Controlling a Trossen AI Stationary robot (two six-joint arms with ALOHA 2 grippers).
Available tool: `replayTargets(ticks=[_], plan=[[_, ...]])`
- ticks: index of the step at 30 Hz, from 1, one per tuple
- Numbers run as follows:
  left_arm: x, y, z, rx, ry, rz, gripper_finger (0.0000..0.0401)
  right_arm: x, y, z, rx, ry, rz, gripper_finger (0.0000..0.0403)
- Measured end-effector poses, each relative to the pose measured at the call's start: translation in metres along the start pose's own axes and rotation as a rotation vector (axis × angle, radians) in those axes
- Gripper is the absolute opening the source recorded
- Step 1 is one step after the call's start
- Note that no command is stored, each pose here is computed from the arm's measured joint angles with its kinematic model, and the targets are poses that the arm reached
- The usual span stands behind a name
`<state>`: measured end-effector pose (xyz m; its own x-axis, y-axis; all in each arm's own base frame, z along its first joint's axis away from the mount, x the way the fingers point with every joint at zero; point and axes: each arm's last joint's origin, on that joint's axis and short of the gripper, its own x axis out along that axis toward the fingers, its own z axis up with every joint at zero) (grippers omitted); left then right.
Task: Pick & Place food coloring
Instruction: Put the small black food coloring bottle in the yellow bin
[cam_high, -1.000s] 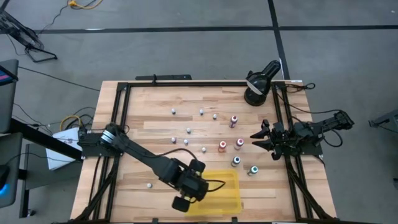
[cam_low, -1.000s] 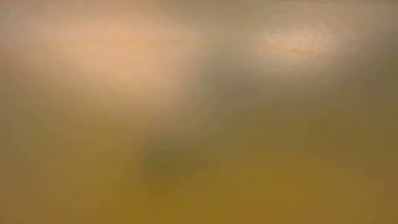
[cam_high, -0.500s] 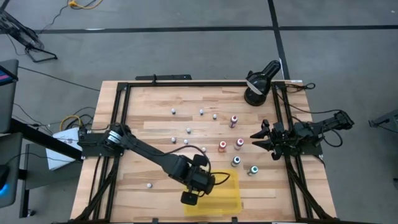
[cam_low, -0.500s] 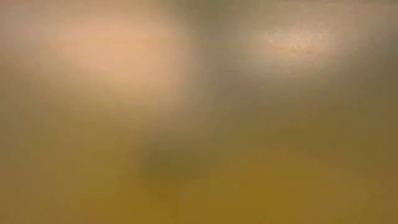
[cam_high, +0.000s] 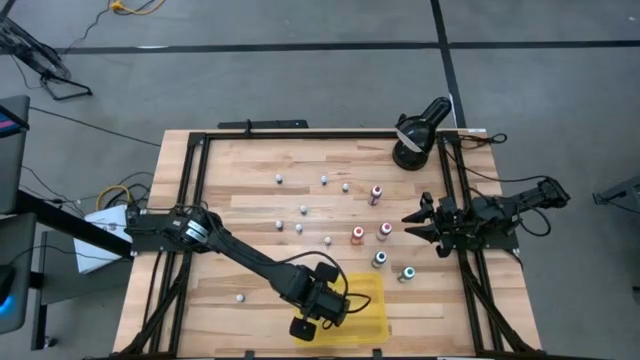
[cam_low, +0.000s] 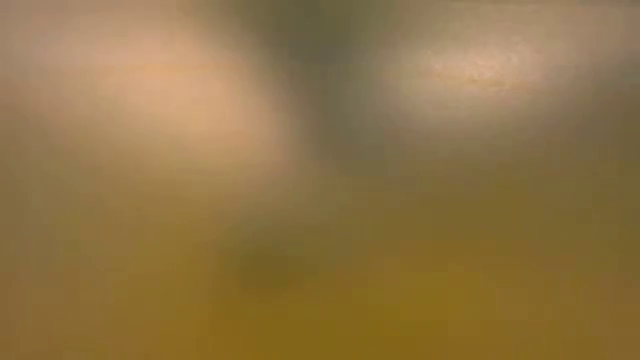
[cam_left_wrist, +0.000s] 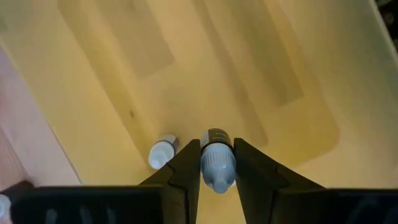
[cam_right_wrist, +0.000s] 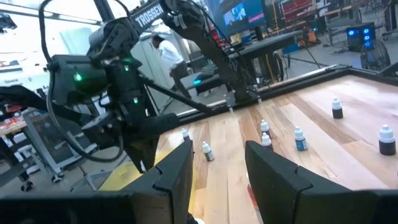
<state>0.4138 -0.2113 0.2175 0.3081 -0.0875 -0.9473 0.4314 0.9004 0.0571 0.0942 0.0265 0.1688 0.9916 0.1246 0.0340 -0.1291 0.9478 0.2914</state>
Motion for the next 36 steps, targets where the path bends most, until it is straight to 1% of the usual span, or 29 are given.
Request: replayTargets(ticks=[4, 6, 9, 13, 19, 23, 27, 31, 36], plan=[[0.000, -0.001, -0.001, 0.074, 0.001, 0.012, 0.0075, 0.000, 0.000, 0.000, 0.000, 0.002, 0.000, 0.0137], [0.000, -0.002, -0.003, 0.134, 0.023, 0.033, 0.0075, 0.000, 0.000, 0.000, 0.000, 0.002, 0.000, 0.0137], [0.000, -0.003, -0.002, 0.228, 0.021, 0.035, 0.0075, 0.000, 0.000, 0.000, 0.000, 0.002, 0.001, 0.0139], [0.011, -0.003, -0.002, 0.298, 0.049, 0.055, 0.0075, 0.000, 0.000, 0.000, 0.000, 0.002, 0.000, 0.0137], [0.023, -0.004, 0.007, 0.333, 0.047, 0.052, 0.0075, 0.000, 0.000, 0.000, -0.001, 0.003, 0.002, 0.0138], [0.033, -0.002, 0.012, 0.361, 0.095, 0.034, 0.0075, 0.000, 0.000, 0.000, -0.001, 0.003, 0.001, 0.0138], [0.031, -0.002, 0.015, 0.376, 0.103, 0.021, 0.0075, 0.000, 0.000, 0.000, -0.001, 0.003, 0.002, 0.0137], [0.031, -0.002, 0.012, 0.378, 0.141, -0.004, 0.0075, 0.000, 0.000, 0.000, -0.001, 0.003, 0.001, 0.0139], [0.031, -0.003, 0.011, 0.374, 0.147, -0.031, 0.0075, 0.000, 0.000, 0.000, -0.001, 0.003, 0.002, 0.0137]])
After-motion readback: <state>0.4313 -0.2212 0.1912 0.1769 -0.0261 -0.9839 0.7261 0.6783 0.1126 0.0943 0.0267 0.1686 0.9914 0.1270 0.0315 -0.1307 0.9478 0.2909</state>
